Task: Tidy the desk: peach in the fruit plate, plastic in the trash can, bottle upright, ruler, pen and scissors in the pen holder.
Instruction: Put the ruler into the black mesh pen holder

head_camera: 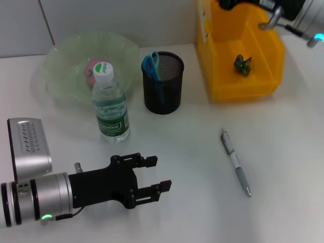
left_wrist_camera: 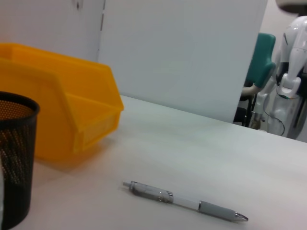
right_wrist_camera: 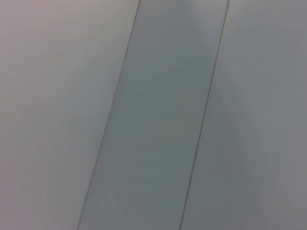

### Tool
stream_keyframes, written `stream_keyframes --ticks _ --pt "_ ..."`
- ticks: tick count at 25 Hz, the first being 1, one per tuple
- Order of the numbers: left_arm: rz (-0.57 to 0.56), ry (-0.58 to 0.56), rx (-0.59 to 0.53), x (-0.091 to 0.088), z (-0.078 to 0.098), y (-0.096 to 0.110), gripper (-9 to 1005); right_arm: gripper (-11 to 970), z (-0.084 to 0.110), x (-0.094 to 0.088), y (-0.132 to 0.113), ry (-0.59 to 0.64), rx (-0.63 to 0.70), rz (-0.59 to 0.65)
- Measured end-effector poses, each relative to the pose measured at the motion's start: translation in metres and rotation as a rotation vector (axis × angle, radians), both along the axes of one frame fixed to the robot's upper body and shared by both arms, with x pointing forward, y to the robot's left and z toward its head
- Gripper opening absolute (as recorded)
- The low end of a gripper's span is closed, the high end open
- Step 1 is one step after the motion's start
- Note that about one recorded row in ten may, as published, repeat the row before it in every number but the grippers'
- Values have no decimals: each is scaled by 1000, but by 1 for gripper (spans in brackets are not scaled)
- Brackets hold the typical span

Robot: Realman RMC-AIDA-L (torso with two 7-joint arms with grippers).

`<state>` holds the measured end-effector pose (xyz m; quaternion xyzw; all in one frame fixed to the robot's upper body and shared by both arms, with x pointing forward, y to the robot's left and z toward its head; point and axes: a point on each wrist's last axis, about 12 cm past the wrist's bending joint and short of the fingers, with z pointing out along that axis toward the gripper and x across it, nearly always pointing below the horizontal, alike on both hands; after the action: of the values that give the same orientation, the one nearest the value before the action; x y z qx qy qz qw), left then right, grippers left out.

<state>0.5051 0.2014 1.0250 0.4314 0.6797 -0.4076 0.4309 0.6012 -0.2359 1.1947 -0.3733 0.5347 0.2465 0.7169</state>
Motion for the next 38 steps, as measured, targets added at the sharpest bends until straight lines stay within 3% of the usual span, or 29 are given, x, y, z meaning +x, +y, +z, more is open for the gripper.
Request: stream_keyframes --ticks 7,14,26,38 --pt "21 19 -9 2 1 1 674 397 -37 0 14 -98 -30 -36" --pt "44 52 -19 4 1 2 674 397 -58 0 27 -132 -41 -48" --pt "52 75 -28 9 6 1 674 398 -68 -2 37 -165 29 -60" --pt "51 76 -28 9 6 1 674 397 -71 5 51 -4 138 -20"
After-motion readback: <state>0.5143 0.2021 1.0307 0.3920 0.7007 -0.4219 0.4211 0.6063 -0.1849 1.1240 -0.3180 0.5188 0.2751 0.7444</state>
